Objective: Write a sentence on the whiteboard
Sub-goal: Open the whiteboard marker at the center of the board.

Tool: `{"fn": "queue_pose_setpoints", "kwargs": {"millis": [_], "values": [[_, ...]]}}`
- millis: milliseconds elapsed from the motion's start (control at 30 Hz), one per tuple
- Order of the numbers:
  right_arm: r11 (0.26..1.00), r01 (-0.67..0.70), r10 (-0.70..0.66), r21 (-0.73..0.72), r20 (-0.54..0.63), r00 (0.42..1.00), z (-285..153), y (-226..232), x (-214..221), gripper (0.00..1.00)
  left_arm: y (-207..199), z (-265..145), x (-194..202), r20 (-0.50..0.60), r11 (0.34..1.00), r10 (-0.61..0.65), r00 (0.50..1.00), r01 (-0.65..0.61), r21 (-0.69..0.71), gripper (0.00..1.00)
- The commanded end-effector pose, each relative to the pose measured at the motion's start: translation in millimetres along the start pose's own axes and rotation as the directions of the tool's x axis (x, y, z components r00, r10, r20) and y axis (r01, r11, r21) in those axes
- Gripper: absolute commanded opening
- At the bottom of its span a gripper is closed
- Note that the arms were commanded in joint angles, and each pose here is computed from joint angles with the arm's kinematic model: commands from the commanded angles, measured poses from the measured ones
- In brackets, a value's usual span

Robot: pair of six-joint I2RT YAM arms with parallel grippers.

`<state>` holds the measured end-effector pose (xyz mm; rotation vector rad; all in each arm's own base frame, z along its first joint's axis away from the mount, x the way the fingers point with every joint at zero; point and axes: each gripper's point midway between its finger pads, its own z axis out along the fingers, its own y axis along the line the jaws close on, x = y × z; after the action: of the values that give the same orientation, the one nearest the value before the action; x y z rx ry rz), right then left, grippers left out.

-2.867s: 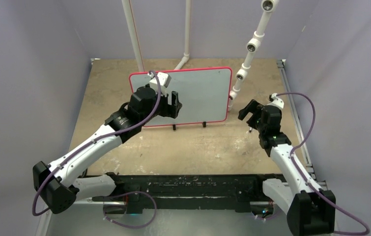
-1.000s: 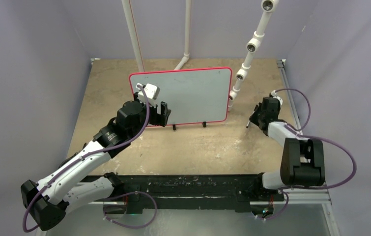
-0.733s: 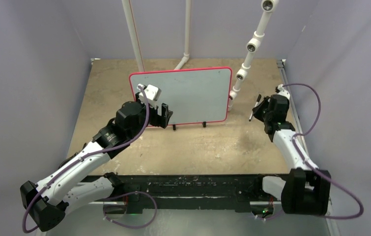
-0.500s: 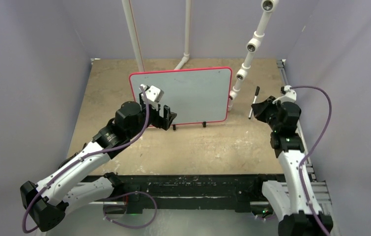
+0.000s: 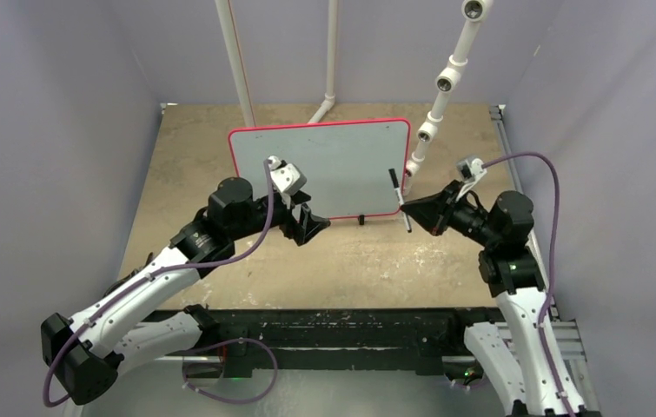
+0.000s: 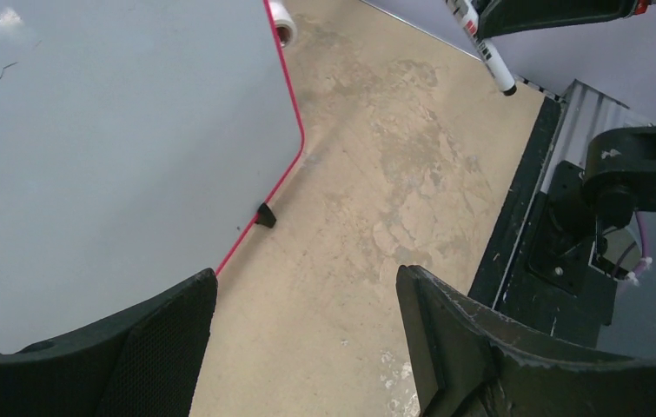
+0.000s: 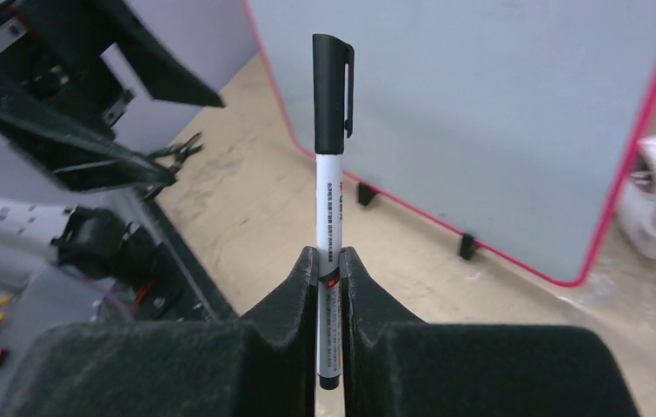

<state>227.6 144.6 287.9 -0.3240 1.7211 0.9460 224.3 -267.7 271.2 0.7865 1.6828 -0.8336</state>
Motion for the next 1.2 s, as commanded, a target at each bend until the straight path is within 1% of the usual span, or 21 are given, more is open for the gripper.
{"fn": "queue_pose_setpoints", "kwargs": {"millis": [0, 67, 200, 300, 333, 400, 467, 567, 700, 767, 900, 967, 1033, 1167], "values": [[0.987, 0.041, -0.051, -0.158, -0.065, 0.997, 13.3, 34.2, 1.9, 0.00, -13.5, -2.9, -21.5, 0.088, 0.987, 0.127, 0.988, -0.134, 0.089, 0.74], [0.981, 0.009, -0.034, -0.192, -0.128, 0.991, 25.8, 39.4, 12.7, 0.00, -13.2, -6.1, -18.7, 0.093, 0.973, 0.205, 0.974, -0.213, 0.085, 0.74], [0.967, -0.034, -0.024, -0.251, -0.223, 0.975, 40.6, 51.2, 27.1, 0.00, -18.9, -12.6, -4.9, 0.061, 0.936, 0.346, 0.936, -0.349, 0.040, 0.74], [0.953, -0.062, -0.031, -0.297, -0.301, 0.953, 49.0, 62.9, 41.2, 0.00, -25.3, -12.4, 7.2, 0.015, 0.902, 0.430, 0.903, -0.430, 0.029, 0.73], [0.949, -0.069, -0.035, -0.307, -0.323, 0.946, 50.9, 66.1, 45.5, 0.00, -25.6, -12.4, 10.0, -0.003, 0.896, 0.444, 0.896, -0.444, 0.022, 0.71], [0.944, -0.078, -0.042, -0.320, -0.352, 0.935, 53.4, 70.6, 51.4, 0.00, -24.2, -14.5, 9.0, -0.009, 0.887, 0.461, 0.887, -0.461, -0.002, 0.70], [0.937, -0.090, -0.047, -0.339, -0.375, 0.926, 53.6, 74.8, 55.9, 0.00, -23.0, -17.8, 3.3, 0.021, 0.881, 0.473, 0.881, -0.472, -0.026, 0.70], [0.917, -0.121, -0.055, -0.379, -0.421, 0.905, 52.4, 84.6, 65.5, 0.00, -24.4, -19.3, 4.9, 0.036, 0.876, 0.483, 0.875, -0.482, -0.027, 0.69], [0.924, -0.136, -0.066, -0.356, -0.500, 0.863, 53.6, 83.4, 84.5, 0.00, -25.9, -20.7, 5.2, 0.045, 0.862, 0.507, 0.861, -0.505, -0.041, 0.68], [0.925, -0.148, -0.068, -0.349, -0.537, 0.841, 54.5, 83.0, 94.2, 0.00, -29.4, -19.0, 9.8, 0.044, 0.856, 0.517, 0.855, -0.516, -0.026, 0.68], [0.916, -0.168, -0.084, -0.364, -0.583, 0.808, 54.5, 88.7, 108.7, 0.00, -37.8, -14.4, 18.3, 0.030, 0.841, 0.540, 0.841, -0.540, 0.005, 0.67], [0.913, -0.179, -0.088, -0.367, -0.604, 0.792, 55.5, 90.3, 115.7, 0.00, -35.1, -15.0, 19.4, 0.020, 0.830, 0.557, 0.830, -0.557, -0.019, 0.67], [0.906, -0.196, -0.093, -0.376, -0.627, 0.773, 56.1, 94.0, 122.5, 0.00, -40.8, -12.9, 26.2, 0.016, 0.825, 0.565, 0.825, -0.565, 0.010, 0.67], [0.900, -0.200, -0.119, -0.387, -0.660, 0.742, 57.9, 99.9, 133.4, 0.00, -63.1, -4.1, 50.3, -0.010, 0.812, 0.573, 0.820, -0.566, 0.142, 0.66]]}}
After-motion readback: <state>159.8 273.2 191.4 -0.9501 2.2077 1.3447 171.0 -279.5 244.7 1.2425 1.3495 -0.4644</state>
